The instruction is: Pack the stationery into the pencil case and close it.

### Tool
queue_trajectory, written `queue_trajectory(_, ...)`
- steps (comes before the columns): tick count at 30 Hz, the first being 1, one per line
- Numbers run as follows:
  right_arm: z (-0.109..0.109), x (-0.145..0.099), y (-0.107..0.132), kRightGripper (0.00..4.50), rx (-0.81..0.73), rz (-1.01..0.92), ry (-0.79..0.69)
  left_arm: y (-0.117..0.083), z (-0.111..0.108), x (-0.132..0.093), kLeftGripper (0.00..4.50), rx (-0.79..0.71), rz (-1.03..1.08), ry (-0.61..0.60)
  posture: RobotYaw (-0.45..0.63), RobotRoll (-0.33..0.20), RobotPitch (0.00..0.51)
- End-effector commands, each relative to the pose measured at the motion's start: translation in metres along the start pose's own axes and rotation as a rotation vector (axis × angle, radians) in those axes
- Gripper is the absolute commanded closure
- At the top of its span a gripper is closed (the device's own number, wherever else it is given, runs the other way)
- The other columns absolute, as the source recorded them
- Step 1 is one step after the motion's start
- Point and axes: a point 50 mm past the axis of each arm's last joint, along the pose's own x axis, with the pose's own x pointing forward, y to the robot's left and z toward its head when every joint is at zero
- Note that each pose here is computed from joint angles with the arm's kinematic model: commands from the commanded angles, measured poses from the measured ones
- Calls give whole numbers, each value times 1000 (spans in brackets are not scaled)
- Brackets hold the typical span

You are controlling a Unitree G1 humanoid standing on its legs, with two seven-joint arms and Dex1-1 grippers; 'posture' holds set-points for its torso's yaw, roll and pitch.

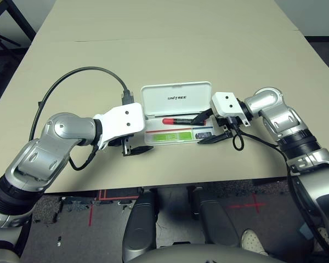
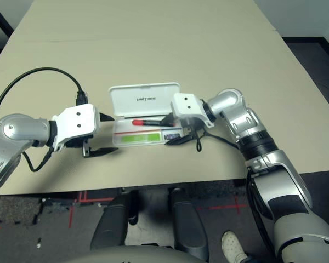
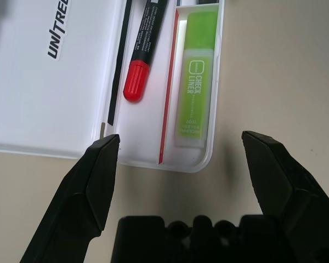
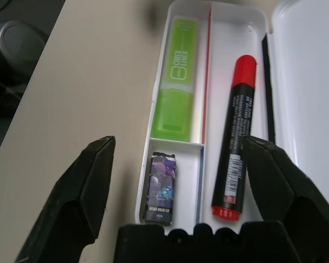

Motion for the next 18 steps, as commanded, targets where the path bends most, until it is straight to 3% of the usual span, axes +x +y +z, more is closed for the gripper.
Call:
queue_trajectory(1,9,-17,0,11,-2,-19,-32,-3,-4,1,0,1,-13,20,106,0,206)
queue_trajectory(7,9,-54,13,11,99,-80,-71,3,-10,-3,0,-9,7,32,91,0,204)
queue_trajectory(18,-26,-89,51,11,296,-238,-49,23,-27,-10,0,-60,81,53,46,0,199)
